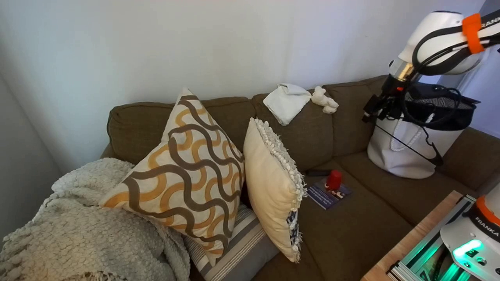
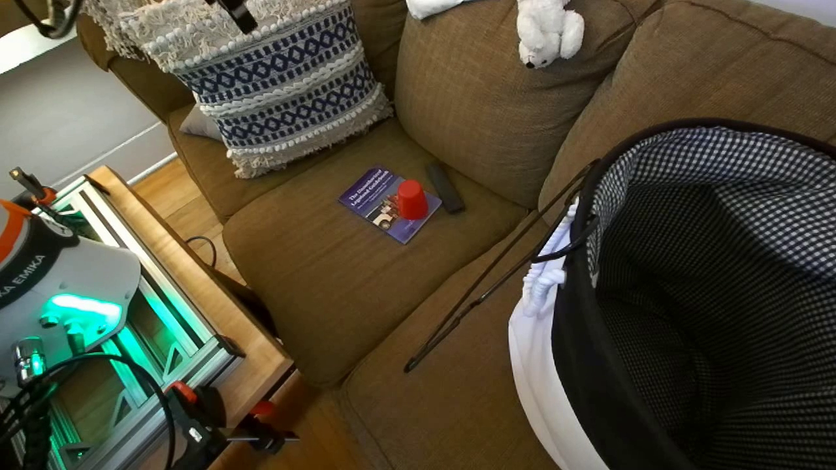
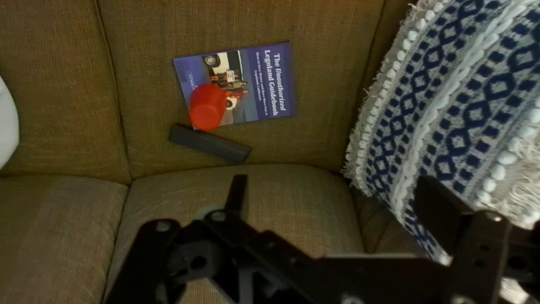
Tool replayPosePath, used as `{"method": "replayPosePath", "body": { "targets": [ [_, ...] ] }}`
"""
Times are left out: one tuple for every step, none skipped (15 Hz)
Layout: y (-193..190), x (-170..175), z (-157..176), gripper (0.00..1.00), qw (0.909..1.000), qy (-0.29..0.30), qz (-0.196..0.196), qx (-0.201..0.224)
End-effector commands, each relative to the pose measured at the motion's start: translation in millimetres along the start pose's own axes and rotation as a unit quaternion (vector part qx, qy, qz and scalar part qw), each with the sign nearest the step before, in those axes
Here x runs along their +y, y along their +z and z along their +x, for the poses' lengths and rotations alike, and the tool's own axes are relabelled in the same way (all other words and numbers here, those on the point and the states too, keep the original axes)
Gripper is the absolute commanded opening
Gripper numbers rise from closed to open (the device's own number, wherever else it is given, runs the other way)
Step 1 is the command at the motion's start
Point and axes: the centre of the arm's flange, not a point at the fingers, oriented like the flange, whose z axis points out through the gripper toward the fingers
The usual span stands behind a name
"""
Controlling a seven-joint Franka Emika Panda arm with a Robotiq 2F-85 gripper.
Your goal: Put the cup on the top of the couch
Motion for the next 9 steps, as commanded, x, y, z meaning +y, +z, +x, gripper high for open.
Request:
{"method": "replayPosePath", "body": {
  "targets": [
    [77.6,29.3,43.8,1.00,0.9972,0.012,-0.035,-0.066],
    [96.0,38.4,45.8,1.00,0.9944,0.014,-0.051,-0.092],
    [112.4,45.9,50.2,1.00,0.9912,0.015,-0.064,-0.114],
    [127.6,55.8,54.0,1.00,0.9872,0.022,-0.079,-0.137],
    [140.6,67.0,59.8,1.00,0.9831,0.033,-0.083,-0.159],
    [153.0,76.9,66.6,1.00,0.9786,0.045,-0.091,-0.179],
    [160.9,89.9,75.7,1.00,0.9738,0.060,-0.105,-0.192],
    [127.9,68.4,33.3,1.00,0.9834,0.038,-0.085,-0.156],
    [136.9,74.5,39.6,1.00,0.9818,0.043,-0.088,-0.163]
  ]
}}
